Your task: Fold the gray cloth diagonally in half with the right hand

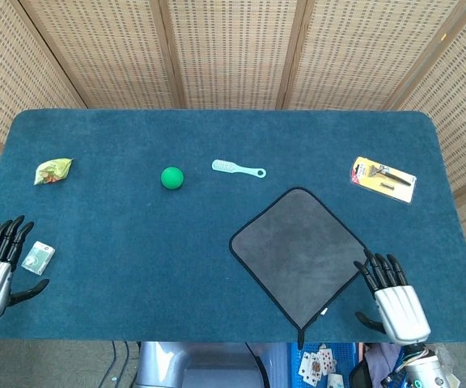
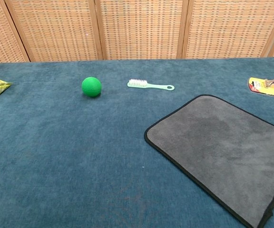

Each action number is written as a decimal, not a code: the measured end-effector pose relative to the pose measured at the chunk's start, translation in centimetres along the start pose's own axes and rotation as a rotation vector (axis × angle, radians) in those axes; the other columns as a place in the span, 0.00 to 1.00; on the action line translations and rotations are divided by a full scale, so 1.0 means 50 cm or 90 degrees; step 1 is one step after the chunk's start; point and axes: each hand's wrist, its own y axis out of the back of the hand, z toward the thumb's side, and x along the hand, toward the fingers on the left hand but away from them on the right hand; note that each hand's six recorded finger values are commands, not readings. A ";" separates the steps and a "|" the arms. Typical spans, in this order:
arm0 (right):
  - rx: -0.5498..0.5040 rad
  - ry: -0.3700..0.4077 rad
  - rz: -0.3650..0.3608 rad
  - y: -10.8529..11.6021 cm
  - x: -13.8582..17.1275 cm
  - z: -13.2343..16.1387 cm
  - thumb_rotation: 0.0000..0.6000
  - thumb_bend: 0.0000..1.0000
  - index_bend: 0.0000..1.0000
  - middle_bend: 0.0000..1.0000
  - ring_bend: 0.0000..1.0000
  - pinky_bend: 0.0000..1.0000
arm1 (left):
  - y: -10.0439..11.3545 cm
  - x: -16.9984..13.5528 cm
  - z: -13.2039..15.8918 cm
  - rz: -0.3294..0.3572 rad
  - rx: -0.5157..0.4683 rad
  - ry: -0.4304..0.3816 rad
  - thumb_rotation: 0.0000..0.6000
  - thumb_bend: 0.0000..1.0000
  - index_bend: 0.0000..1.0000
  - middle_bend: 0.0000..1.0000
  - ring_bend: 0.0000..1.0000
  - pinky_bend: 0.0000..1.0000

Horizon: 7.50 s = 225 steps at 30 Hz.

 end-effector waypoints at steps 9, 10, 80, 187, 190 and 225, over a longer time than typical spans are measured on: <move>-0.035 0.039 0.050 -0.085 -0.016 0.089 1.00 0.19 0.11 0.00 0.00 0.00 | -0.005 0.002 -0.001 -0.005 0.001 0.002 1.00 0.11 0.00 0.00 0.00 0.00; -0.039 0.039 0.051 -0.093 -0.019 0.096 1.00 0.19 0.11 0.00 0.00 0.00 | -0.005 0.002 -0.002 -0.005 0.001 0.002 1.00 0.11 0.00 0.00 0.00 0.00; -0.067 0.049 0.129 -0.214 -0.036 0.136 1.00 0.19 0.11 0.00 0.00 0.00 | -0.007 0.003 0.003 -0.005 0.001 -0.001 1.00 0.11 0.00 0.00 0.00 0.00; -0.068 0.029 0.040 -0.170 -0.150 0.117 1.00 0.60 0.61 0.10 0.00 0.00 | -0.015 0.009 0.004 -0.012 -0.011 -0.007 1.00 0.11 0.00 0.00 0.00 0.00; -0.065 0.029 0.034 -0.163 -0.169 0.118 1.00 0.60 0.61 0.10 0.00 0.00 | -0.016 0.011 0.002 -0.013 -0.010 -0.004 1.00 0.11 0.00 0.00 0.00 0.00; -0.004 0.011 0.019 -0.130 -0.392 0.122 1.00 0.60 0.63 0.13 0.00 0.00 | -0.025 0.024 -0.013 -0.014 -0.004 0.014 1.00 0.11 0.00 0.00 0.00 0.00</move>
